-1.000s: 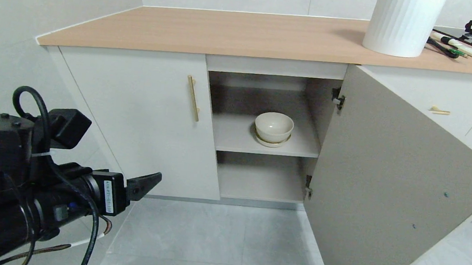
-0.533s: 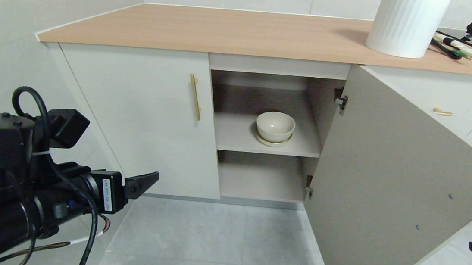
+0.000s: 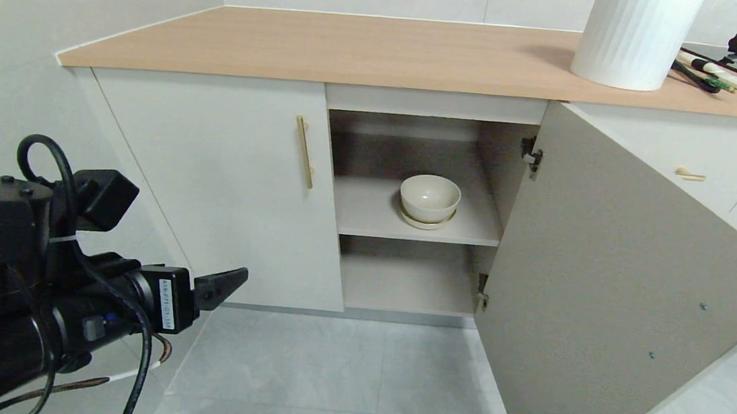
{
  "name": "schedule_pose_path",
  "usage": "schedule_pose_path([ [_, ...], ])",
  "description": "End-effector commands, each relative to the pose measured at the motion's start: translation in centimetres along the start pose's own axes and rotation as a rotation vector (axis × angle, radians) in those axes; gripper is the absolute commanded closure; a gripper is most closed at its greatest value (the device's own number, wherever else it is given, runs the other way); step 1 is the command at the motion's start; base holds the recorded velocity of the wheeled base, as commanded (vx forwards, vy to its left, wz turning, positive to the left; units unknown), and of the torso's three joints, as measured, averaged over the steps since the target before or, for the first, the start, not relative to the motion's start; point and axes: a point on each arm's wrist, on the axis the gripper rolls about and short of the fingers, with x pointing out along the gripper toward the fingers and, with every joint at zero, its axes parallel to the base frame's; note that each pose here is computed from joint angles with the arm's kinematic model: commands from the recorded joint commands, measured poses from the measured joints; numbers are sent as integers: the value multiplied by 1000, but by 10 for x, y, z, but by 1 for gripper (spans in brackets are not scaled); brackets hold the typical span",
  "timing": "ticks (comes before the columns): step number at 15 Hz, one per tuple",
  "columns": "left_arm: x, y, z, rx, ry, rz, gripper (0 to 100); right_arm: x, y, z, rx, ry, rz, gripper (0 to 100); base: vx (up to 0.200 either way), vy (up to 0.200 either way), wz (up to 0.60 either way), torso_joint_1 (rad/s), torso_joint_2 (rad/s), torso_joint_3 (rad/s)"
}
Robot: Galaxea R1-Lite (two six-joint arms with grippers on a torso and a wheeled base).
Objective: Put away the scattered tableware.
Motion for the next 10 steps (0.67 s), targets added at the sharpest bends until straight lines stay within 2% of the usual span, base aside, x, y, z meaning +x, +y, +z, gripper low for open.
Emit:
schedule_pose_path([
  [1,0,0,0,-1,1,0,0,13,-4,7,31,-4,-60,0,0,0,0,0,0,0],
  [5,0,0,0,-1,0,-1,0,32,-10,19,86,-65,-112,0,0,0,0,0,0,0],
  [10,0,0,0,-2,-2,-1,0,65,-7,27,176,-106,-107,0,0,0,0,0,0,0],
])
